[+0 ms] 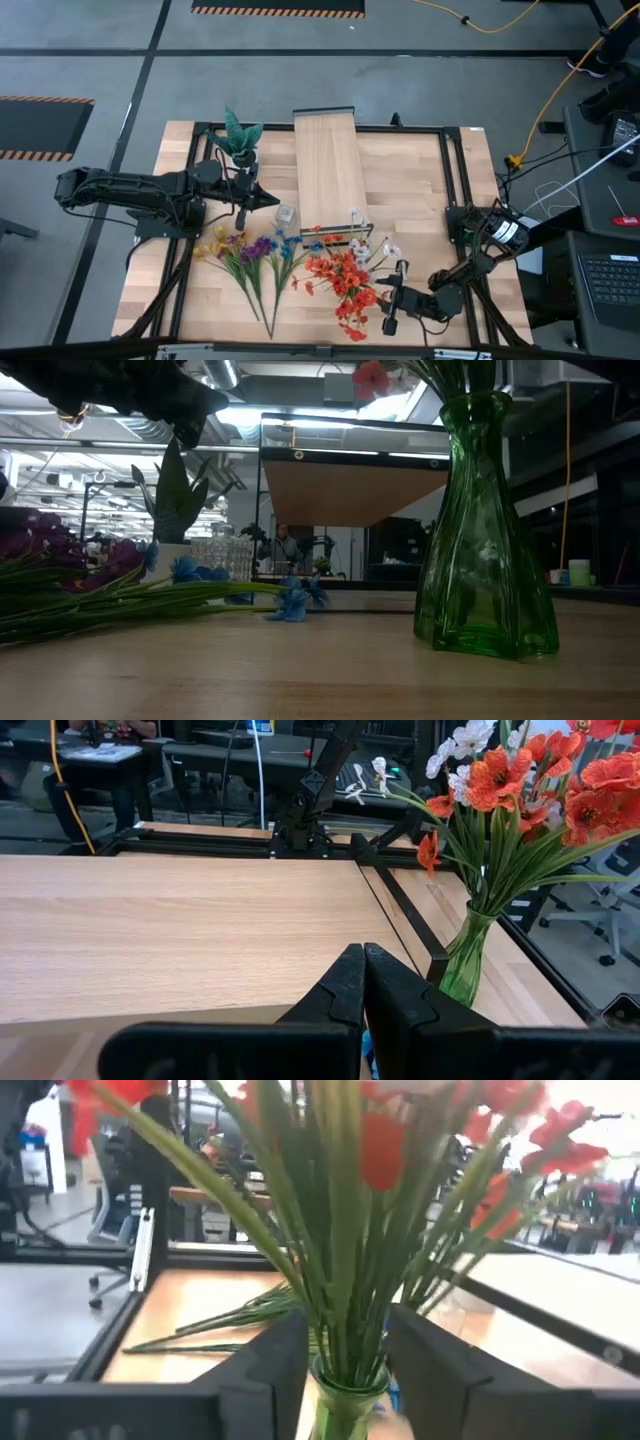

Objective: Pick and place flowers into a vace then onto a shelf
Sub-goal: Put the green vase with flowers on the shelf

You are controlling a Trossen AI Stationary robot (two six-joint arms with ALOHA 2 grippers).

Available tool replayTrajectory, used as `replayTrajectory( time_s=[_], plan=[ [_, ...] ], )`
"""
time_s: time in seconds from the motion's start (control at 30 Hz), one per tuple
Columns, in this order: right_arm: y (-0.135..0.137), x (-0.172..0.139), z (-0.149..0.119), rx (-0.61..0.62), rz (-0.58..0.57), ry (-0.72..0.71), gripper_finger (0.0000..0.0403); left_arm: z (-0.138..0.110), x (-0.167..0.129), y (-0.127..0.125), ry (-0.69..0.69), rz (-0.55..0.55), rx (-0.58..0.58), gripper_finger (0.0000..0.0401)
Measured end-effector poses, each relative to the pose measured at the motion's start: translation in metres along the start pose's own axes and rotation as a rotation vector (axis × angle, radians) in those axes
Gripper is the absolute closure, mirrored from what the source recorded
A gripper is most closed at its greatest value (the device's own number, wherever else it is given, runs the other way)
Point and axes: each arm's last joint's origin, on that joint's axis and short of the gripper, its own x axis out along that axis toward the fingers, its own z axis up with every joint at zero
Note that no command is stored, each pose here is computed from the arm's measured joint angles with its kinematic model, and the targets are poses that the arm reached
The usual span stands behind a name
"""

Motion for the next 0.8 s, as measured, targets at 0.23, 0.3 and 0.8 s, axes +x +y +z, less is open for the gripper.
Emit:
replayTrajectory(
  time_s=[0.23,0.3,0.8],
  plan=[
    [0.002,-0.001,-0.004,0.143,0.002,0.022,0.0189,0.000,0.000,0.000,0.000,0.000,0.000,0.0398],
    [0.003,-0.002,-0.009,0.132,0.007,0.044,0.0172,0.000,0.000,0.000,0.000,0.000,0.001,0.0398],
    [-0.002,0.010,-0.034,0.171,-0.024,0.151,0.0152,0.000,0.000,0.000,0.000,0.000,0.043,0.0398]
  ],
)
